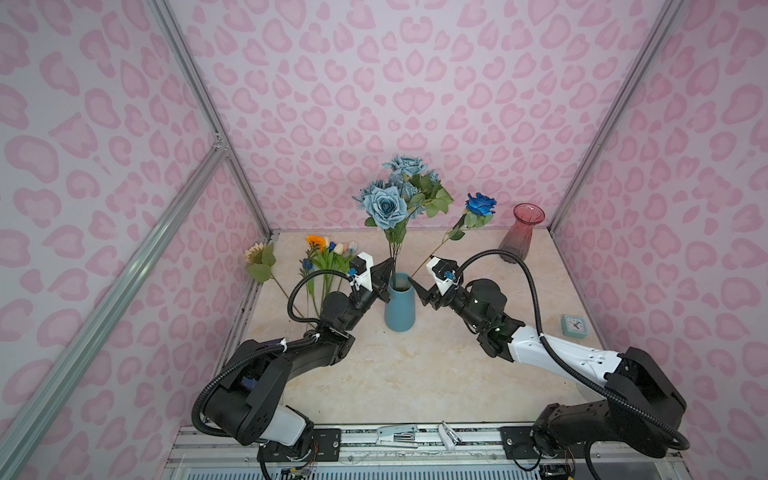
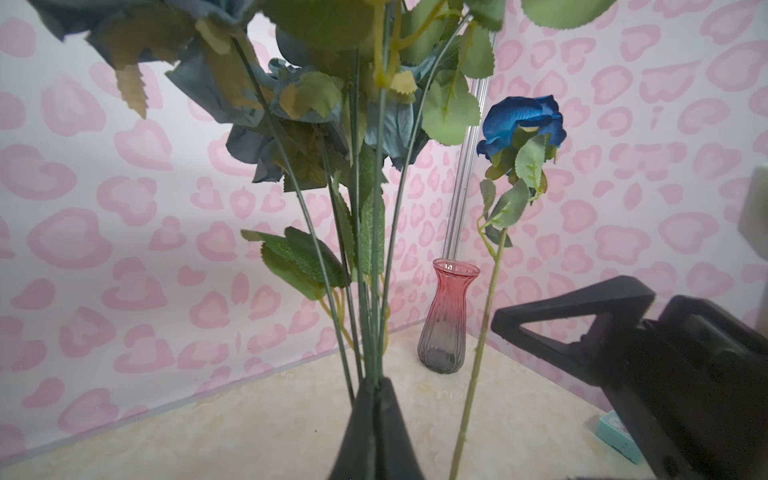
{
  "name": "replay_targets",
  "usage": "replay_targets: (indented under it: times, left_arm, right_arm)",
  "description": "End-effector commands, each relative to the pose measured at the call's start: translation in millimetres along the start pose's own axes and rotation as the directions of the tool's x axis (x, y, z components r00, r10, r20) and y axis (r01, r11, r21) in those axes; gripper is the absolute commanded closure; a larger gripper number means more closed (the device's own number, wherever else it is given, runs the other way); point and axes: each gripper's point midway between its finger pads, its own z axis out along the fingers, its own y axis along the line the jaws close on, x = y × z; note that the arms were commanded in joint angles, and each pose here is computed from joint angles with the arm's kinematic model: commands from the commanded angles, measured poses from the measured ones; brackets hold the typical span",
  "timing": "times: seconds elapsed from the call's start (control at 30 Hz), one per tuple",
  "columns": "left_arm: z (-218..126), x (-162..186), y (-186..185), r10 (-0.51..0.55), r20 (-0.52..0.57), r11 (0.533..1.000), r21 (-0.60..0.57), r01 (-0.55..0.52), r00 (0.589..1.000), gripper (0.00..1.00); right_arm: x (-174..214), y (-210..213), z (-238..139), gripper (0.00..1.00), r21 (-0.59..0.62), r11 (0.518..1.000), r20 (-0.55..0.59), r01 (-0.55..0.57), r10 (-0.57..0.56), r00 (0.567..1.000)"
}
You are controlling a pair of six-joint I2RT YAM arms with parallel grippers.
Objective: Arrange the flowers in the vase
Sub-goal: 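Carry the pale blue roses over the teal vase with the left gripper, then lower the pale blue rose stems into the teal vase and release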
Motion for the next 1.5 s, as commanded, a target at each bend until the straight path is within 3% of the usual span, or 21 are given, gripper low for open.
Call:
replay_targets:
  times: [0.0, 0.37, 0.63, 0.87, 1.1, 1.3, 1.47]
  left_arm:
    - [-4, -12, -6, 0.003, 0.048, 1.000, 0.016, -0.003, 0.999, 0.97]
    - [-8, 20, -9, -0.009, -0.026, 1.000, 0.004, 0.009, 1.000, 0.97]
    - [-8, 30, -12, -0.010, -0.049, 1.000, 0.016, 0.011, 0.999, 0.86]
    - [-10, 32, -12, 0.007, -0.062, 1.000, 0.018, -0.006, 0.998, 0.68]
    - [-27, 5, -5, 0.086, -0.051, 0.995, -0.055, -0.089, 0.995, 0.65]
    - [-55, -13, 8, 0.215, -0.153, 0.960, -0.146, -0.237, 0.965, 0.57]
    - [-84, -23, 31, 0.225, -0.215, 0.931, -0.239, -0.275, 0.950, 0.56]
  right_arm:
    - [-5, -1, 2, 0.18, 0.007, 1.000, 0.016, 0.001, -0.001, 1.000]
    - [-10, 4, 7, 0.18, -0.011, 1.000, 0.014, 0.009, -0.008, 1.000]
    - [-9, 7, 7, 0.18, -0.011, 1.000, 0.007, 0.018, -0.018, 1.000]
    - [-10, 6, 8, 0.18, -0.011, 1.000, 0.012, 0.020, -0.020, 1.000]
    - [-8, 9, 9, 0.18, -0.016, 1.000, 0.006, 0.024, -0.024, 1.000]
    - [-5, 7, 6, 0.19, -0.002, 1.000, 0.021, 0.023, -0.023, 1.000]
    - [-2, 14, 1, 0.19, -0.025, 0.999, 0.017, 0.028, -0.027, 0.999]
